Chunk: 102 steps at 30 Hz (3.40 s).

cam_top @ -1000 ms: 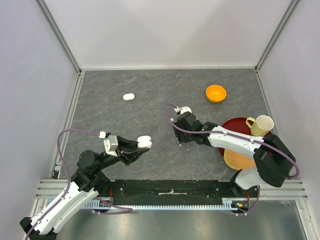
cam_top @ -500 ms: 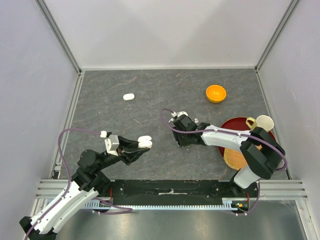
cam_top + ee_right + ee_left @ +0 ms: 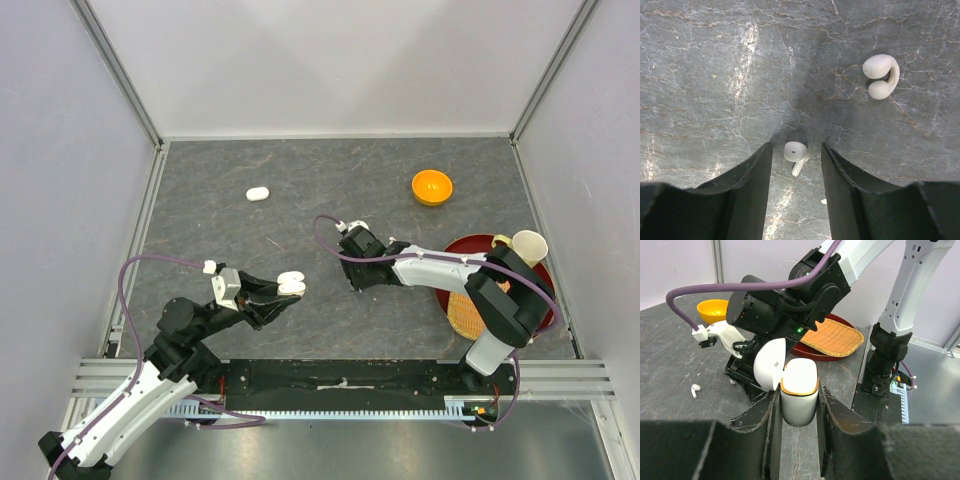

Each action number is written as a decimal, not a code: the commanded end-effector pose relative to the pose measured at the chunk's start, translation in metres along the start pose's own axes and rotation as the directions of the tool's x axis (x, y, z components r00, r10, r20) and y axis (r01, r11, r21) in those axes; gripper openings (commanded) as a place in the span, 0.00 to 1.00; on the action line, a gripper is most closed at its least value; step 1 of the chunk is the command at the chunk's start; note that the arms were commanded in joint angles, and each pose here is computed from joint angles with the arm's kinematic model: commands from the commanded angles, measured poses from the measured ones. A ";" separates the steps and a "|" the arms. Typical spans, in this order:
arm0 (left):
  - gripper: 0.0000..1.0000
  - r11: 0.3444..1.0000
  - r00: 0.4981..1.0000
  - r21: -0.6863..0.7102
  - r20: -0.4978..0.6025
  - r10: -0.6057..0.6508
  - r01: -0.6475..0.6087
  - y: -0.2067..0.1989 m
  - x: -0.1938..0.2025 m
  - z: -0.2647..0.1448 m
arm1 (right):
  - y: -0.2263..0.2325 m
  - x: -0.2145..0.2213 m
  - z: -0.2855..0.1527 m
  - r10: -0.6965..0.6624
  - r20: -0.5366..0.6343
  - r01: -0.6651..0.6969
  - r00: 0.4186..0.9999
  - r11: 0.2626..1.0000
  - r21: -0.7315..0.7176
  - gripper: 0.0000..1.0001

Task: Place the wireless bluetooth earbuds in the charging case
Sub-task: Pick up the earbud from the center of the board.

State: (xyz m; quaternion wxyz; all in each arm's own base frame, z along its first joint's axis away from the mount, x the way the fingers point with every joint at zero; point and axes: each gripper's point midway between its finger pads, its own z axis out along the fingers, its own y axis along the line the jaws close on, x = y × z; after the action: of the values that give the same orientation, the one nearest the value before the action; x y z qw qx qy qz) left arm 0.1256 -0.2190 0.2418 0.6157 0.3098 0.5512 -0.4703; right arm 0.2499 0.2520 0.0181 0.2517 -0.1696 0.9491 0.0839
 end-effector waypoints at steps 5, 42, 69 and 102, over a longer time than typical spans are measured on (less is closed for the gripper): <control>0.02 0.999 0.998 -0.011 0.042 0.035 -0.035 0.001 -0.018 0.002 | 0.004 -0.010 -0.003 0.035 0.013 -0.035 0.999 0.999 0.011 0.47; 0.02 1.000 0.999 -0.011 0.037 0.014 -0.014 0.000 -0.017 0.002 | 0.004 -0.003 0.001 0.025 -0.026 -0.024 0.999 0.999 0.033 0.39; 0.02 1.000 1.000 -0.008 0.023 0.002 -0.002 0.000 -0.013 0.004 | -0.003 0.005 -0.001 0.054 -0.038 -0.052 0.998 0.997 0.064 0.36; 0.02 0.992 0.993 -0.108 0.106 -0.050 0.061 0.021 -0.016 0.009 | 0.036 -0.120 -0.224 0.261 0.711 -0.157 0.653 0.965 -0.210 0.11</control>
State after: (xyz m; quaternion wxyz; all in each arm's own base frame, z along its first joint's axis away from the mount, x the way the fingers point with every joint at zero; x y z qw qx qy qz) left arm 0.1434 -0.2166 0.2402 0.6265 0.2641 0.5703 -0.4610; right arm 0.2409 0.2640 0.2306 0.5187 -0.0648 0.8234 0.2207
